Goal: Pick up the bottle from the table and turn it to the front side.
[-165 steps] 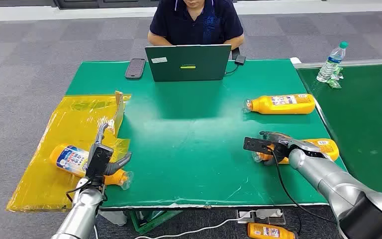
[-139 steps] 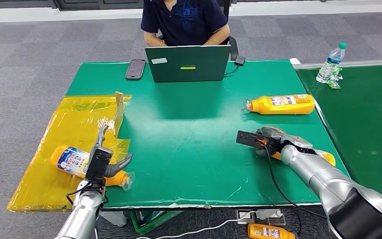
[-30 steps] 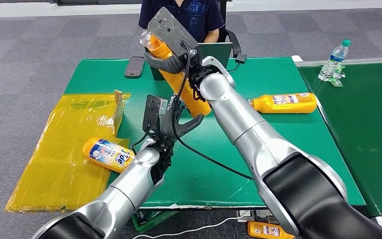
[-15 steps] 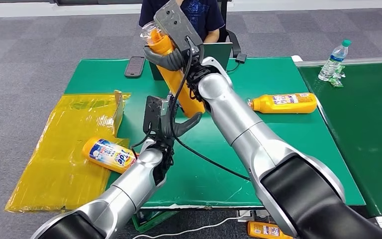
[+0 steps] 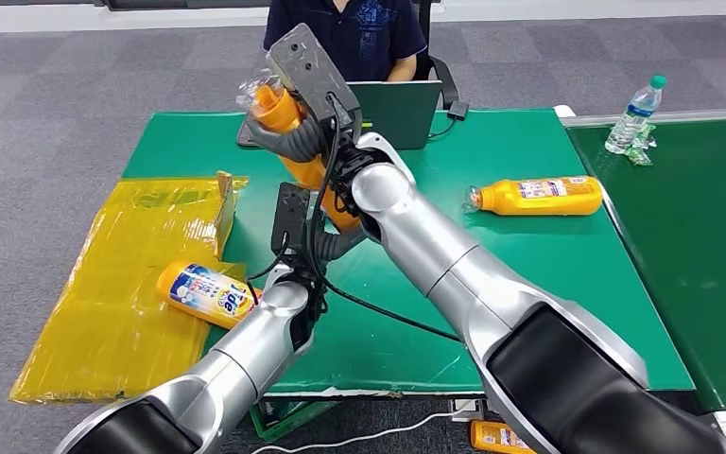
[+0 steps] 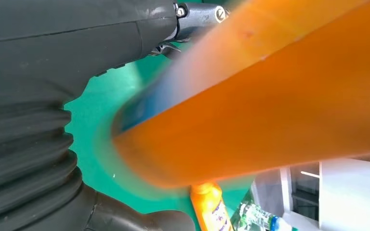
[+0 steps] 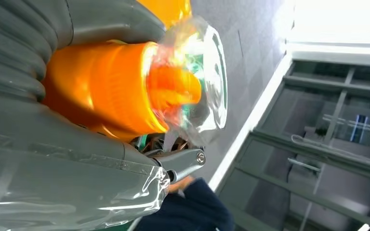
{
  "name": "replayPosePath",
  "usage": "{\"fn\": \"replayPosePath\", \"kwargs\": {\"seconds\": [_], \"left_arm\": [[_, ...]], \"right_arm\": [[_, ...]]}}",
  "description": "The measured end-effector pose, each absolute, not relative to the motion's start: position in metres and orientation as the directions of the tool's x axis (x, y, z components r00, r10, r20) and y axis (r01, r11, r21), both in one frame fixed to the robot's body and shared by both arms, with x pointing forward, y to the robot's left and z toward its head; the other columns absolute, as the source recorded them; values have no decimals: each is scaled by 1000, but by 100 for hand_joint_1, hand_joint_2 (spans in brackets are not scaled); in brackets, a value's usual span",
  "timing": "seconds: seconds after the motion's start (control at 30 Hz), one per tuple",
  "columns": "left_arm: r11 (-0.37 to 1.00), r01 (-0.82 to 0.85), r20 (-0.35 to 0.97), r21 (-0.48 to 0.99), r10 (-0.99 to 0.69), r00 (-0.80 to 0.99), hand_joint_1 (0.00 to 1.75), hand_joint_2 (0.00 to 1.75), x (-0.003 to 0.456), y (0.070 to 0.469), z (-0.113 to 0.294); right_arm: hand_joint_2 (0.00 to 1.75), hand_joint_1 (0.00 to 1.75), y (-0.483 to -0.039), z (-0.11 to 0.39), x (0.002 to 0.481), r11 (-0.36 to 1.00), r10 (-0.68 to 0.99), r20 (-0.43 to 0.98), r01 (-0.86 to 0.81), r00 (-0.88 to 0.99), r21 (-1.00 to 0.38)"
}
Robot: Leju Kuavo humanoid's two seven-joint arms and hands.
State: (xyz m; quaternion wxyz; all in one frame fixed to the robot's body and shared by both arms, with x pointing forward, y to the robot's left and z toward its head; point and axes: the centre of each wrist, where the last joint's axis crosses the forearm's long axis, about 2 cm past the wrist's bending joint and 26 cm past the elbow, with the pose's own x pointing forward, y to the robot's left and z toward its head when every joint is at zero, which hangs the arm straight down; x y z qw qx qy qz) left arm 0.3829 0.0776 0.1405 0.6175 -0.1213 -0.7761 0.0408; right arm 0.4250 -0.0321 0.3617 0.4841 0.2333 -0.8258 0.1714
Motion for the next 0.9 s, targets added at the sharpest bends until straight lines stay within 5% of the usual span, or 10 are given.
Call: {"fn": "replayPosePath", "kwargs": {"seconds": [0.87,0.9], "left_arm": [[987,82,970,-139,153,-190,0,175,385,84,137],[987,79,971,-137,149,-189,44,175,385,85,137]], "right_arm": [[175,175,-14,356,410,810,-258,893,-586,-370,-8],[175,175,-13,356,409,809,-258,893,-588,-368,-8]]}}
